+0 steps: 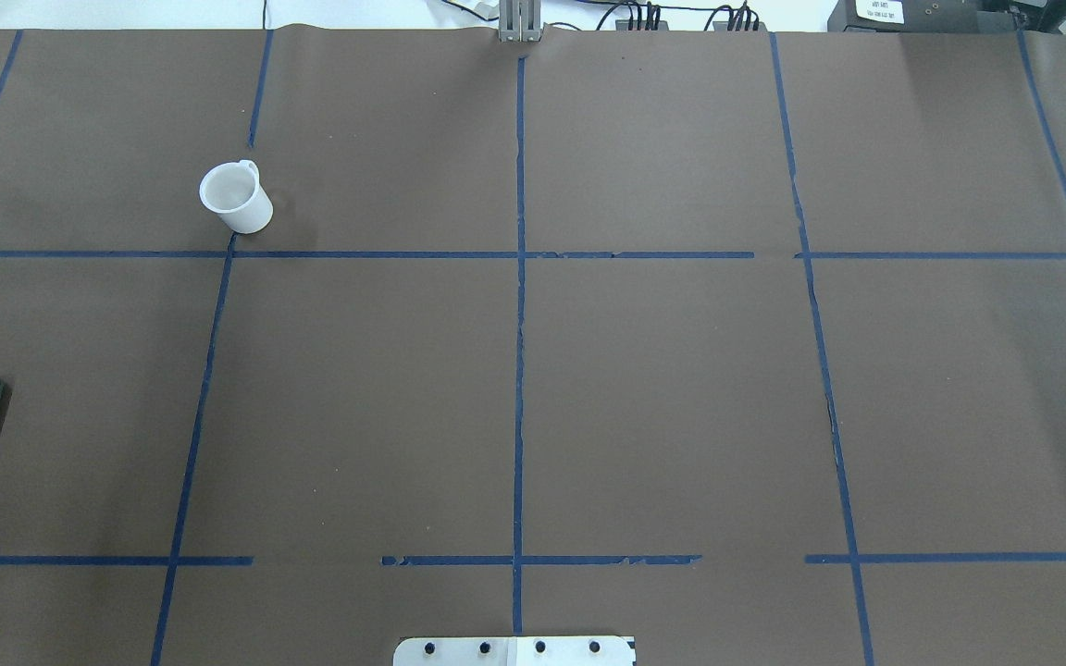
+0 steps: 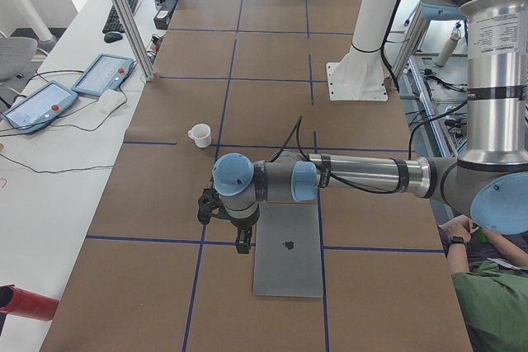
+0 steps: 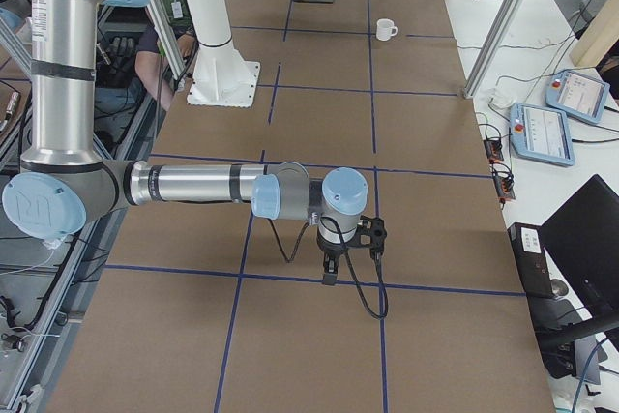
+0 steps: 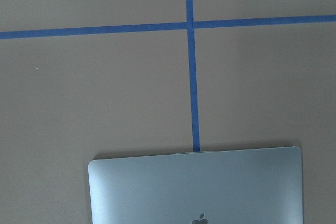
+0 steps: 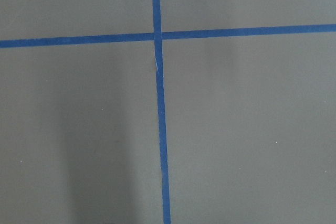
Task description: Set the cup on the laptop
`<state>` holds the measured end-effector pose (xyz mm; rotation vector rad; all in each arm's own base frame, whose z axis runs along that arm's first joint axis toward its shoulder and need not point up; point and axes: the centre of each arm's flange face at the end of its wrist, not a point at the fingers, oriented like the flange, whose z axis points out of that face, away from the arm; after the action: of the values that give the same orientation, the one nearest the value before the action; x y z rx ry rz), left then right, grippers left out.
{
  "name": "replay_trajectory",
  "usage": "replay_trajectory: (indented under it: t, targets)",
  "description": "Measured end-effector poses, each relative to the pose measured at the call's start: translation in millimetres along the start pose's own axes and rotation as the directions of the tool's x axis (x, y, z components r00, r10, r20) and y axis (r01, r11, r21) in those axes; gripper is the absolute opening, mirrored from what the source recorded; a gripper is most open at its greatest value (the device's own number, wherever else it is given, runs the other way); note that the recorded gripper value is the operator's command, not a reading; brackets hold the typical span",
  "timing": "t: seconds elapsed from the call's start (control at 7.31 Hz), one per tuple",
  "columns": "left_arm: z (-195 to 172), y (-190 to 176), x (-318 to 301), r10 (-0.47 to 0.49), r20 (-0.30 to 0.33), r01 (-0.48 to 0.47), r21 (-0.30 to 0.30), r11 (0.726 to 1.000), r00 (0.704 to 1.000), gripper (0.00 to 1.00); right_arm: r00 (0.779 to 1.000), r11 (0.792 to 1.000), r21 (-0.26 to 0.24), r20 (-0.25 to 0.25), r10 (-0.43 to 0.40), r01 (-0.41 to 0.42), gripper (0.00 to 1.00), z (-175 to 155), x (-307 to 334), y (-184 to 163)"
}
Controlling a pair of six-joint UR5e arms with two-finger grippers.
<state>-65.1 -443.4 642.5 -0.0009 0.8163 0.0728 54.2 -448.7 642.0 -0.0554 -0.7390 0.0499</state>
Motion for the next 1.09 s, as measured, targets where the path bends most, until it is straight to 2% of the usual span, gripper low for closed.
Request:
replay_trajectory:
  t: [0.41, 0.82, 1.09]
  targets:
    - [-11.1, -11.1, 10.6, 0.022, 0.000, -0.022, 0.026, 0.999, 1.000, 1.00, 1.000, 1.000, 0.000, 0.000, -0.001, 0.001, 1.00, 0.0, 0.0, 0.0]
    - [-50.8, -52.6, 59.2, 0.131, 0.006, -0.131, 0.113, 0.985, 0.991, 1.00, 1.000, 1.000, 0.000, 0.000, 0.000, 0.000, 1.00, 0.0, 0.0, 0.0]
    - [-57.0, -91.2, 110.3, 0.206, -0.003, -0.204, 0.129, 0.970, 0.979, 1.00, 1.000, 1.000, 0.000, 0.000, 0.000, 0.000, 1.00, 0.0, 0.0, 0.0]
